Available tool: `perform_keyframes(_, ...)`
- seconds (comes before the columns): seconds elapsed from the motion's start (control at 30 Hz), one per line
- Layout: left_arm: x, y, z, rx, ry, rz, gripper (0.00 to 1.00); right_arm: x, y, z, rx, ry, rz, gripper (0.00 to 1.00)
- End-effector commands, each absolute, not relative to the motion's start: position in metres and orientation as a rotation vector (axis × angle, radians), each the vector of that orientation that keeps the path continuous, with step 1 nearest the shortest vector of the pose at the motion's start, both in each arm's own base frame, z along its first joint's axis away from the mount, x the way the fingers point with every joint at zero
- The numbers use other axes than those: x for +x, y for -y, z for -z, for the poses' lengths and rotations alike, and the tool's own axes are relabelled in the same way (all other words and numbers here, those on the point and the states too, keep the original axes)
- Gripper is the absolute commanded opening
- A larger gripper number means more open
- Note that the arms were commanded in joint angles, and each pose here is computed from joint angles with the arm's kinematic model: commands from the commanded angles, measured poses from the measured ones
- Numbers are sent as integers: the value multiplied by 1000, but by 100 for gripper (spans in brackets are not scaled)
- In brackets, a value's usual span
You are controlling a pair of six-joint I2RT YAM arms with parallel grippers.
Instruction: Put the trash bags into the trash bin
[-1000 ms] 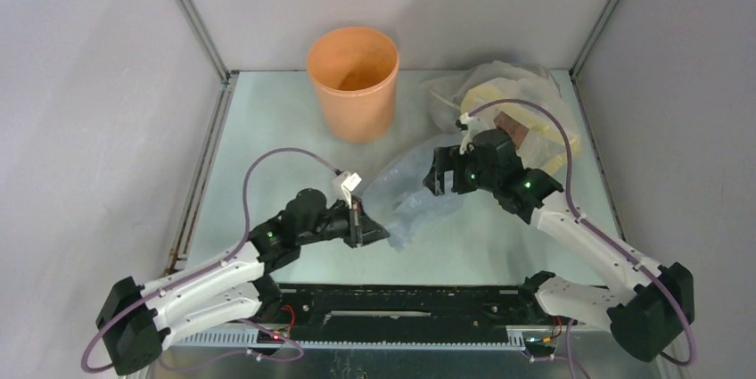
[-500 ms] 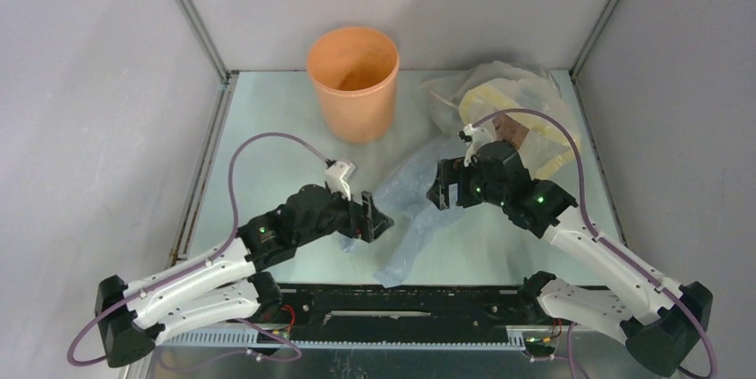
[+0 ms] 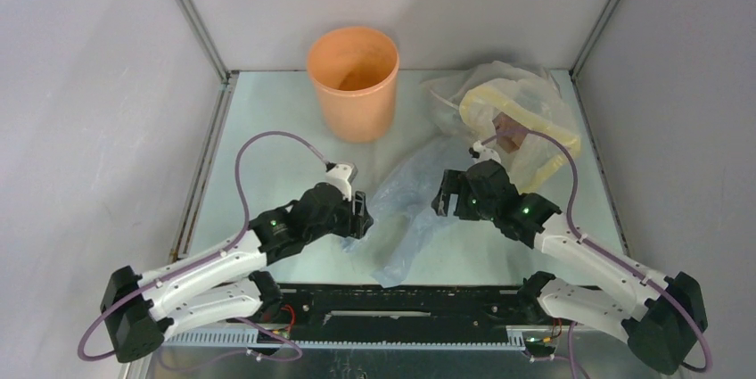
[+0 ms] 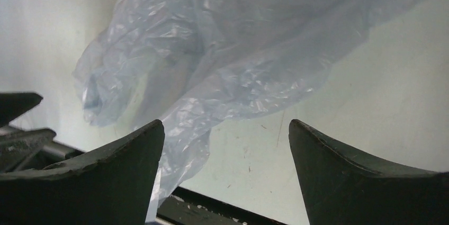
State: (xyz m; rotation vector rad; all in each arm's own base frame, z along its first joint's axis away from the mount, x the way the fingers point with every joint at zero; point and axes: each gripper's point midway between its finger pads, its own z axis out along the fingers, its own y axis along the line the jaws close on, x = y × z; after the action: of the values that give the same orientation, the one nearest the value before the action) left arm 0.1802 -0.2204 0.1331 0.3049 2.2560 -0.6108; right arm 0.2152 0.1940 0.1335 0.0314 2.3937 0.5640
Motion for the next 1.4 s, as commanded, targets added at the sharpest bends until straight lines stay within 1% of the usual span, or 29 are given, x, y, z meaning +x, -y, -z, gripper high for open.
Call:
perform_keyframes(0.0,191,224,-133,418,-2217,532,65,236,-185,-148,316,-2252,-571,90)
perform_keyframes(0.13,193,230,-120,490,-2261,489,69,243,-161,-139,441,-2228,-453,87)
perform_keyframes(0.33,192,240,-96,515,-2347,475,78,259,-143,-132,513,-2218,-525,90)
perform_keyframes(0.43,191,239,-85,504,-2383,459,80,268,-136,-127,543,-2221,-528,90)
perform_keyframes(0.57,194,232,-75,452,-2414,415,75,281,-134,-120,581,-2214,-521,86)
perform_keyframes(0.77,197,225,-62,417,-2437,370,64,300,-140,-100,607,-2242,-537,83)
perform_keyframes(0.83,198,223,-56,412,-2452,347,59,306,-142,-93,611,-2251,-545,79)
perform_keyframes(0.9,199,220,-50,403,-2463,318,57,311,-144,-87,613,-2255,-547,74)
perform_keyframes(0.97,199,216,-45,391,-2474,287,57,315,-146,-83,612,-2258,-547,69)
perform_keyframes(1.07,200,210,-39,360,-2492,249,62,318,-149,-76,601,-2290,-534,63)
perform_keyframes(1.1,199,210,-37,359,-2499,247,63,318,-150,-74,598,-2297,-531,59)
perform_keyframes(1.17,199,210,-36,358,-2506,245,62,318,-151,-73,589,-2300,-531,46)
perform_keyframes(1.2,199,210,-35,361,-2508,246,58,318,-150,-74,586,-2298,-527,39)
perform_keyframes(1.23,199,211,-35,366,-2509,245,50,318,-150,-77,580,-2291,-524,31)
perform_keyframes(1.27,199,210,-34,372,-2510,242,41,318,-149,-79,570,-2285,-522,22)
perform_keyframes(1.3,200,211,-35,373,-2507,241,27,318,-150,-81,558,-2280,-526,14)
perform_keyframes(1.33,201,210,-36,374,-2505,234,10,318,-151,-85,546,-2273,-535,4)
perform_keyframes(1.37,201,209,-37,375,-2505,226,1,317,-151,-87,535,-2272,-538,0)
